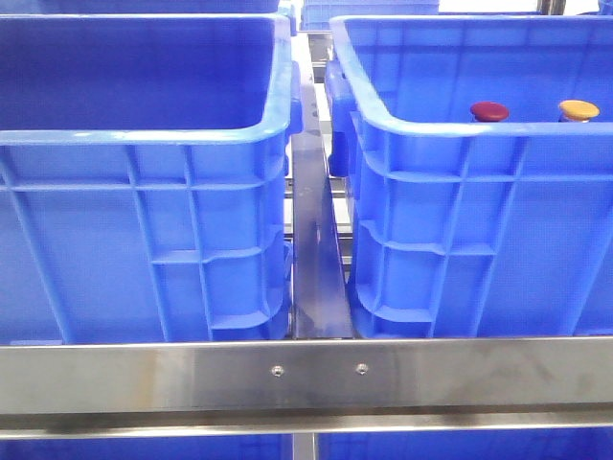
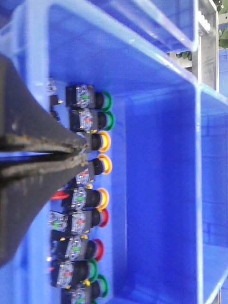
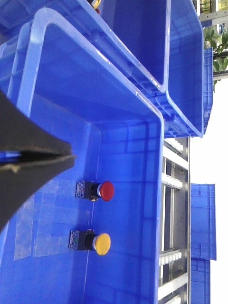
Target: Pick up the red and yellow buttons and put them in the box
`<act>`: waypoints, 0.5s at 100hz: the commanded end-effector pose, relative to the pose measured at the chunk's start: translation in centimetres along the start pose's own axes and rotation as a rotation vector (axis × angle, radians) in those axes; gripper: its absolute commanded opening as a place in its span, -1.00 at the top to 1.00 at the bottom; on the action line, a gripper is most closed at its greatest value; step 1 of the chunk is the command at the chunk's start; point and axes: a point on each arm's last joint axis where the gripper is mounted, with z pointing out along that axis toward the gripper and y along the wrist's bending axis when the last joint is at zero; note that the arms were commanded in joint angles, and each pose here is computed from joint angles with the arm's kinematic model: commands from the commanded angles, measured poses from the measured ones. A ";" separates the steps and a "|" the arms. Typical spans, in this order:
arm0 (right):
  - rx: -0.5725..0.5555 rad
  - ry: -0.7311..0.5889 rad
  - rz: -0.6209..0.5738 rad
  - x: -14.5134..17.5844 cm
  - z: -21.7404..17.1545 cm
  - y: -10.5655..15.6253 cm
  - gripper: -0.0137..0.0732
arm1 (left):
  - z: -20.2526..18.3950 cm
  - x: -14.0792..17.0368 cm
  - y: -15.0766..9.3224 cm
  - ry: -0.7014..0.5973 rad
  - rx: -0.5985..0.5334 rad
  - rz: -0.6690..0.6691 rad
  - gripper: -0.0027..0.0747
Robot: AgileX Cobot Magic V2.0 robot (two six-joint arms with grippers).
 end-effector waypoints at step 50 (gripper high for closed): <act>0.015 -0.028 0.008 -0.9 0.0 -0.1 0.85 | -1.6 5.7 -0.1 -0.155 -0.009 0.032 0.98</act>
